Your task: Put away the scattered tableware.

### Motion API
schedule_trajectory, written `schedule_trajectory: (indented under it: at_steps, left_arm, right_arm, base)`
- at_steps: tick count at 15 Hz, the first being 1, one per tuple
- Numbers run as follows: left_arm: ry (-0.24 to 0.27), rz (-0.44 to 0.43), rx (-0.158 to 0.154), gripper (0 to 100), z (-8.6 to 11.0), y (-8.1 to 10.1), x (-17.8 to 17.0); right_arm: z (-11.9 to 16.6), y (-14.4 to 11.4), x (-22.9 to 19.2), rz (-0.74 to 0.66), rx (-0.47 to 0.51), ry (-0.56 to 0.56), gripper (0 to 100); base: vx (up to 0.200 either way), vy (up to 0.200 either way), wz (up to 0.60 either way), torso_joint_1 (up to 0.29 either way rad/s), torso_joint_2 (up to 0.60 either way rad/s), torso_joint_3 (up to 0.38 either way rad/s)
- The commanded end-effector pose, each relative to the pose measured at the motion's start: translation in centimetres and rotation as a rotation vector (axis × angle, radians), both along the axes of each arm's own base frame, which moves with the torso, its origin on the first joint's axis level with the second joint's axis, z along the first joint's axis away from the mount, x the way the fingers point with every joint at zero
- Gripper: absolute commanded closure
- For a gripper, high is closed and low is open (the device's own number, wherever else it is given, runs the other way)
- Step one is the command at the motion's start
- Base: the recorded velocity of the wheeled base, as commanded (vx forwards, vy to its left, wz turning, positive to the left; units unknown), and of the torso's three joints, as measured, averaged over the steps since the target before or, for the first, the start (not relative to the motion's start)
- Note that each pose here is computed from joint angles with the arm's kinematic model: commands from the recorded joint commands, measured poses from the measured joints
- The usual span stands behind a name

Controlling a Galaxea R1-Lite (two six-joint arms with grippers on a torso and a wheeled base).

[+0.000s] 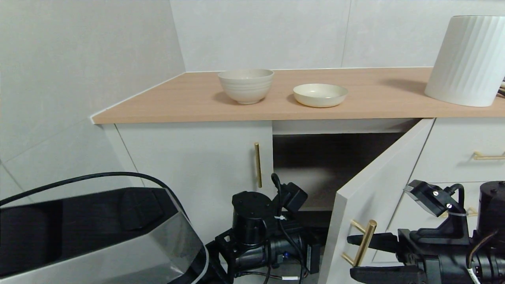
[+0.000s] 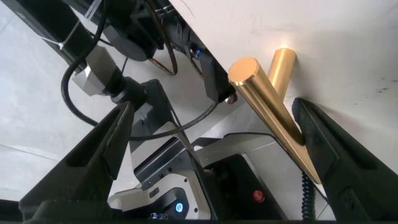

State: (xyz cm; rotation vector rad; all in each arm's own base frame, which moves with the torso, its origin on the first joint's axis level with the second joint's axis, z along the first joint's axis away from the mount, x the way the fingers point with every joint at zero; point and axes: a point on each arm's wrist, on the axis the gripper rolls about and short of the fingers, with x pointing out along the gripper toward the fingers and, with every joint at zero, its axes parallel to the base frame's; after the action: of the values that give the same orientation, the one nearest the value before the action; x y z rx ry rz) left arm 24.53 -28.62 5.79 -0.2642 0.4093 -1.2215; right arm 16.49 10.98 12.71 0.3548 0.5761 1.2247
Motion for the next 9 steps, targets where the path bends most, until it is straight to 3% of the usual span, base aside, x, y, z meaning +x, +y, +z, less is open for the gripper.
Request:
schedule_trajectory:
  at_steps: [1,5,7,9]
  left_arm:
    - [-0.007,-0.002,-0.011,100,0.5,-0.1,0.0]
    - [-0.011,-0.001,-0.015,100,0.7,-0.2,0.0]
    - [-0.014,0.013,-0.015,100,0.7,-0.1,0.1]
    - [-0.020,0.040,-0.017,100,0.9,-0.1,0.2]
  right_arm:
    - [0.1,-0.6,0.5,-0.050,-0.001,-0.010,0]
    - [1.4,-3.6,0.8,-0.265,0.002,-0.085,0]
    - [1.4,-4.3,0.7,-0.301,-0.002,-0.097,0]
    - [0.5,-5.3,-0.5,-0.342,-0.092,-0.206,0]
  base:
    - [0.000,0.000,0.00,0.000,0.00,0.000]
    - [0.000,0.000,0.00,0.000,0.00,0.000]
    - [0.000,0.000,0.00,0.000,0.00,0.000]
    - [0.000,0.000,0.00,0.000,0.00,0.000]
